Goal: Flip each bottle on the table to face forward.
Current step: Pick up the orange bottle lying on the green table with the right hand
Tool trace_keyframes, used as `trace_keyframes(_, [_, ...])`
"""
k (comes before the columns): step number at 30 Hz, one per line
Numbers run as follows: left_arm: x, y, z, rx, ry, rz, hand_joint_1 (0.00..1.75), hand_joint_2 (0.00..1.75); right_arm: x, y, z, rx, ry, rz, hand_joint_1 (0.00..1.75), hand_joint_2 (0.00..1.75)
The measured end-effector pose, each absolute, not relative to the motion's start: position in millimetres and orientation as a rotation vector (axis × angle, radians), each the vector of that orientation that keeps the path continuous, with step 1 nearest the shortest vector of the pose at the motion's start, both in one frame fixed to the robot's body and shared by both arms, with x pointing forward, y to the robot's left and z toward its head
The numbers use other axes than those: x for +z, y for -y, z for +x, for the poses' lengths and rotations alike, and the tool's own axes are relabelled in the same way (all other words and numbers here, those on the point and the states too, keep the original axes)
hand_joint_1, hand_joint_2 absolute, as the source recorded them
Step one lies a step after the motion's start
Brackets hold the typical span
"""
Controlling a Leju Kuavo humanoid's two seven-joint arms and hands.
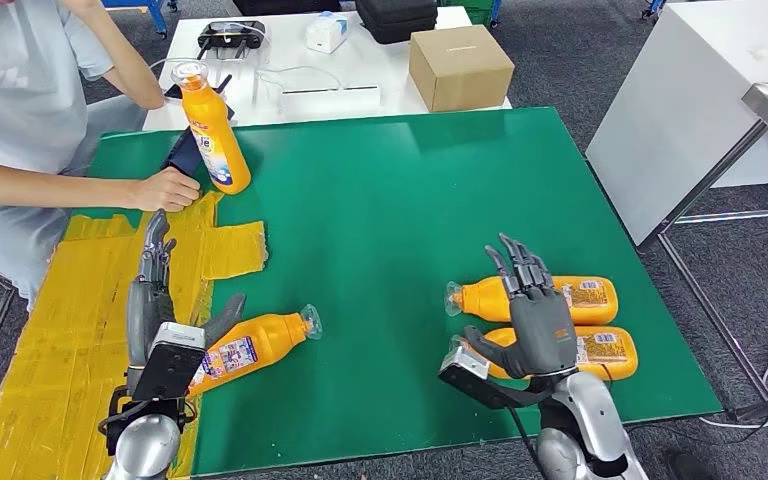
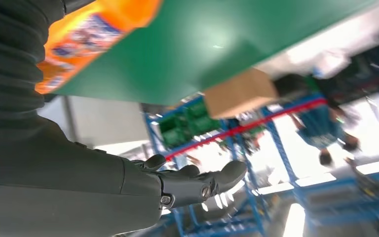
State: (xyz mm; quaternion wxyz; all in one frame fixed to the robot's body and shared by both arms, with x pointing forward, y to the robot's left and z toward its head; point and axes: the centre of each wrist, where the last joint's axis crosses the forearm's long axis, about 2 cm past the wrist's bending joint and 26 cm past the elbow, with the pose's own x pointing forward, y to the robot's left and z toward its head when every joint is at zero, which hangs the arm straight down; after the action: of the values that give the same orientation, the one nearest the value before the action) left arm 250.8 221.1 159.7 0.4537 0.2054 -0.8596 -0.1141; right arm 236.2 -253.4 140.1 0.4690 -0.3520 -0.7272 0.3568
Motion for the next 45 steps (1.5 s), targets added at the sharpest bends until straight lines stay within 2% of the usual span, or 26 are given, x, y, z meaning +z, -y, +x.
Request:
trace_keyframes(7, [158.9, -221.7, 250.7, -0.275, 2.127, 0.468, 0.00, 1.75, 125.5, 302.0, 242.9, 0.932, 1.624, -0.908, 0.00, 1.75])
trace_keyframes(22, [160.5, -221.4, 256.3, -0.275, 2.133, 0.413, 0.00, 1.75, 107.0, 345.2, 258.6, 1.028, 1.436, -0.969, 0.00, 1.75])
trace_keyframes(45, [153.3, -217.0, 261.4, -0.298, 2.105, 0.384, 0.00, 1.75, 111.3, 361.7, 289.2, 1.040, 1.370, -1.046, 0.00, 1.75])
